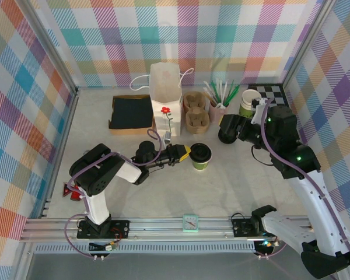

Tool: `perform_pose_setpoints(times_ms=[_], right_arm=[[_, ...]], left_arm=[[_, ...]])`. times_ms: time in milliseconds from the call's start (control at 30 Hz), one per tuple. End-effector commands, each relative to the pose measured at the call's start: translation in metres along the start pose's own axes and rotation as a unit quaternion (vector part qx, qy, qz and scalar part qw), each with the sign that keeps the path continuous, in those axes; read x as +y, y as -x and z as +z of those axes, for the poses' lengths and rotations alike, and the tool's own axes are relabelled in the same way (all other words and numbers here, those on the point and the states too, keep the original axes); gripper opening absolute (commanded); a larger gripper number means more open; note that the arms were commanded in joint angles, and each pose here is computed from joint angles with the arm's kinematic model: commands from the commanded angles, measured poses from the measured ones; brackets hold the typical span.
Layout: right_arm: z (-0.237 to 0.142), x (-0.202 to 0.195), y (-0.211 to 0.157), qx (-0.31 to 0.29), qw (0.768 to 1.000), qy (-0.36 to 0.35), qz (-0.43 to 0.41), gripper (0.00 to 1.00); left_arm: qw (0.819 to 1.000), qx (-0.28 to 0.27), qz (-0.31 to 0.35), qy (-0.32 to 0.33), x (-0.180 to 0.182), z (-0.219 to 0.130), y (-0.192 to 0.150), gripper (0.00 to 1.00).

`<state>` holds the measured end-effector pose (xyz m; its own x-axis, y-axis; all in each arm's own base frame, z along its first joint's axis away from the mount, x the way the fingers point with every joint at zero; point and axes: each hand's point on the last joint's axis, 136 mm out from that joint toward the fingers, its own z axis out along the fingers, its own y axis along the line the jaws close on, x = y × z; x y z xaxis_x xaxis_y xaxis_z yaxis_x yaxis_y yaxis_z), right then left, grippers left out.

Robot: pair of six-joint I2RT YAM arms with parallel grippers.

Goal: Pack the takeout coffee

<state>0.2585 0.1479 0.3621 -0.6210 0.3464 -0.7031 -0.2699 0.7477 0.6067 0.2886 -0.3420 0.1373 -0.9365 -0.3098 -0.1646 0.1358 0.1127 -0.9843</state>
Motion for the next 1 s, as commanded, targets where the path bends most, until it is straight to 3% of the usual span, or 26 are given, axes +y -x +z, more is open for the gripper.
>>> perform_pose_setpoints(times_ms=[0, 967], right_arm=[[-0.0037, 0.0034, 0.0041, -0.013, 1.000, 0.011, 0.004, 0.78], [-0.0043, 0.0019, 0.0033, -0.018, 1.000, 0.011, 0.005, 0.77]], left_arm=[[0.999, 0.004, 0.026, -0.023, -0.0120, 0.0064, -0.0020, 0.22], [0.999, 0.016, 0.040, -0.011, -0.0093, 0.0114, -0.0076, 0.27]])
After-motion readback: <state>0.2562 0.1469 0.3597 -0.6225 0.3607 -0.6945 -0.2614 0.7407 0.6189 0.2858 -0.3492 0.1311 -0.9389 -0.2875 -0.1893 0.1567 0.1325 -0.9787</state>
